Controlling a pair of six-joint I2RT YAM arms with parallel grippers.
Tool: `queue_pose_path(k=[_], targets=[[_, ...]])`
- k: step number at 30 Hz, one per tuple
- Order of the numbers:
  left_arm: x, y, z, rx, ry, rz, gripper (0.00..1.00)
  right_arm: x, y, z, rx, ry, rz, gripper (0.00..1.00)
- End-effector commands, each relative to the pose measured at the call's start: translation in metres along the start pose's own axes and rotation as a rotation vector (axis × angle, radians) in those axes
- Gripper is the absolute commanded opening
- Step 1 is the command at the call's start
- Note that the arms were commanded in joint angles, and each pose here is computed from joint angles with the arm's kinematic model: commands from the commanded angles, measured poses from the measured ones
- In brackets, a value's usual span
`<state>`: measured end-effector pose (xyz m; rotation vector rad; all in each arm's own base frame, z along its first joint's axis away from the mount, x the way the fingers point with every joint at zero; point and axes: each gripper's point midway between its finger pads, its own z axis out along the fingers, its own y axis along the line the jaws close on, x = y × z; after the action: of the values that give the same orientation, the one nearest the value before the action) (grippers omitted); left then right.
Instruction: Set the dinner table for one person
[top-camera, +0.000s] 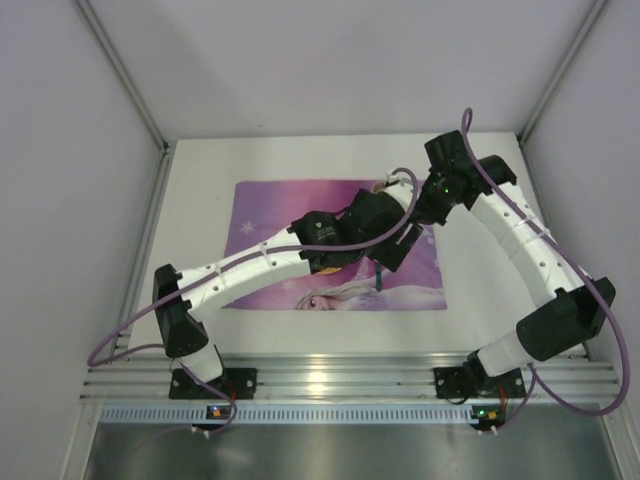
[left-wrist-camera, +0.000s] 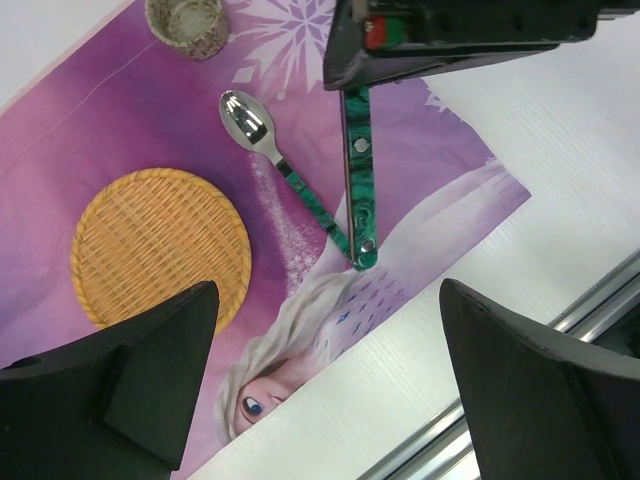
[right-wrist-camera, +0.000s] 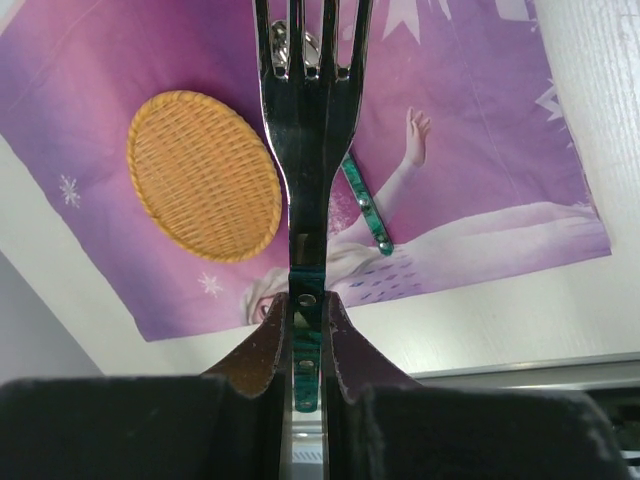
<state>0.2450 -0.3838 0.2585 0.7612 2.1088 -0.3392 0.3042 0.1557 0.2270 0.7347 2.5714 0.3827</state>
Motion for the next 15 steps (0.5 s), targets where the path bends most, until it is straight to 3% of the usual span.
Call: queue_pose_path(k=[1, 9, 12, 15], targets=[[-0.004, -0.008, 0.003, -0.011, -0.051, 0.025, 0.97, 0.0, 0.017, -0.017, -0.066, 0.007, 0.001, 0.0], [0.02, -0.017, 0.017, -0.069, -0.023, 0.092, 0.9, 0.027, 0.035, -0.032, -0.155, 0.102, 0.0, 0.0], [0.022, -0.013, 0.021, -0.101, -0.029, 0.079, 0.82, 0.038, 0.034, -0.034, -0.164, 0.131, -0.005, 0.0], [0.023, -0.007, 0.027, -0.153, -0.026, 0.096, 0.67, 0.047, 0.033, -0.036, -0.168, 0.152, -0.011, 0.0]])
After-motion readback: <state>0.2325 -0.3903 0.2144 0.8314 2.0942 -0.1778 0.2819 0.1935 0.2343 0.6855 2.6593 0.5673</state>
